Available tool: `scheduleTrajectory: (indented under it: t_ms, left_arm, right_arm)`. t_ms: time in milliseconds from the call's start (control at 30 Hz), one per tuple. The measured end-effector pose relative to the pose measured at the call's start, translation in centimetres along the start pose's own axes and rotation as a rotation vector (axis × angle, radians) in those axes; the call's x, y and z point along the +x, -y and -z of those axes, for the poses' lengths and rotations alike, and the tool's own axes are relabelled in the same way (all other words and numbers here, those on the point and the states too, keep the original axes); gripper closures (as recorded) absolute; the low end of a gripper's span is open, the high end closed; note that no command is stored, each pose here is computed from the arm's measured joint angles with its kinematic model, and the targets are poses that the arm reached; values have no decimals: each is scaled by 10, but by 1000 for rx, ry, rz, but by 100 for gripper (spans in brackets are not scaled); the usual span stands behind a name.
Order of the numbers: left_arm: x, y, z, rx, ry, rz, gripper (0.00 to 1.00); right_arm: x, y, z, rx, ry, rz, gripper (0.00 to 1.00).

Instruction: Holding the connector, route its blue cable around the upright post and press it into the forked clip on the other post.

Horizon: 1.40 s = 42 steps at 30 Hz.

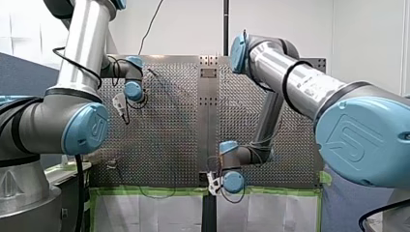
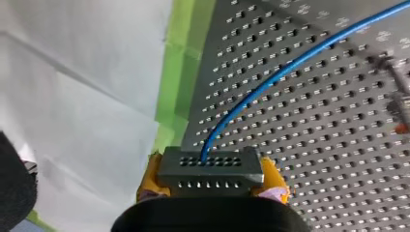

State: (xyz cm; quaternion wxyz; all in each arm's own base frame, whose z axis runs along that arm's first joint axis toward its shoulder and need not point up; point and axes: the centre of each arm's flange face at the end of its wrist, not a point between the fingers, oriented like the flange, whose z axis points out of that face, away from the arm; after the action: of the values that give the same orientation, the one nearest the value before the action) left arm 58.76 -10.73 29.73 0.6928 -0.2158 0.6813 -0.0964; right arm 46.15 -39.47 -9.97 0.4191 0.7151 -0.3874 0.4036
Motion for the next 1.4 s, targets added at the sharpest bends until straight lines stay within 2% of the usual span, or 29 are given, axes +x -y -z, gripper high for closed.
scheduleTrajectory:
  t_ms: [467,733,933,1167,1400]
  left_arm:
    - [0,-1,0,-2,0,-4,0]
    - [0,-1,0,-2,-1,-4,0]
    - [0,0,0,-1,-1,-5,0]
    - [0,0,0,-1,-1,-5,0]
    - [0,0,0,-1,-1,-6,0]
  right_arm:
    - [-70,-18,-20,-66,29,-27,100]
    - [-106,-27,-26,-90,39,-40,100]
    - [-141,-29,-22,-94,79,-28,100]
    - [-181,-27,-12,-91,133,3,100]
    - [-159,-27,-16,-88,114,3,100]
